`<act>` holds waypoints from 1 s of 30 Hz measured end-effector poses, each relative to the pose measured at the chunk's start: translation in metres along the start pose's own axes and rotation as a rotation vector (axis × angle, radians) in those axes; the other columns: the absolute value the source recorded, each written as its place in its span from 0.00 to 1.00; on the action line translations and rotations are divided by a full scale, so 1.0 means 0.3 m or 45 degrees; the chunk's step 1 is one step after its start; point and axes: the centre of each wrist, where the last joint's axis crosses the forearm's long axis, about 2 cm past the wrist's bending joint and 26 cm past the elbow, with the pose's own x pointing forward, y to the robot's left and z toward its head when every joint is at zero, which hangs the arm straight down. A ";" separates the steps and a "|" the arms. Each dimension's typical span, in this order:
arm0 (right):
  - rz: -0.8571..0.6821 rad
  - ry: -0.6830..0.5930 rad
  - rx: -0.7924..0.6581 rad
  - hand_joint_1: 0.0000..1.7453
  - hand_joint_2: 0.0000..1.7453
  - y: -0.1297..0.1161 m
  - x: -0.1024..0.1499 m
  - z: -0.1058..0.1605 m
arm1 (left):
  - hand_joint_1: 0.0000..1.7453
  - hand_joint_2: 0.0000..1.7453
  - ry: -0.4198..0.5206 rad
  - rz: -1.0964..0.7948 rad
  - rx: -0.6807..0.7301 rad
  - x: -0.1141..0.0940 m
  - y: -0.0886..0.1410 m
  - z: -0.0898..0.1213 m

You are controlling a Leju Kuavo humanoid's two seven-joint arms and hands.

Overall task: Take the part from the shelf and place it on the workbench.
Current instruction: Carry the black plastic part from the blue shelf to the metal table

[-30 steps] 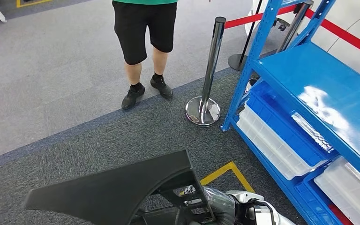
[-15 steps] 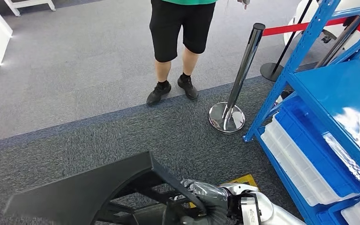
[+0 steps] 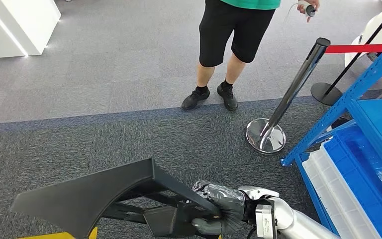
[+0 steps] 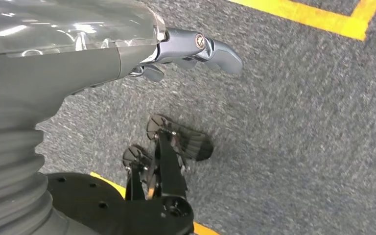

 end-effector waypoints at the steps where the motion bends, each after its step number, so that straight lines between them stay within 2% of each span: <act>1: 0.003 0.000 0.010 1.00 1.00 -0.009 0.002 -0.004 | 0.00 1.00 -0.003 -0.003 -0.004 0.000 -0.002 0.000; 13: 0.024 0.036 0.090 1.00 1.00 -0.035 -0.001 -0.024 | 0.00 1.00 -0.019 -0.002 -0.040 0.006 -0.026 -0.002; 18: 0.063 0.039 0.082 1.00 1.00 -0.063 0.009 -0.020 | 0.00 1.00 -0.014 0.000 -0.047 -0.002 -0.032 0.003; 30: 0.066 0.026 0.068 1.00 1.00 -0.072 0.011 -0.012 | 0.00 1.00 0.004 -0.014 -0.051 -0.011 -0.031 0.009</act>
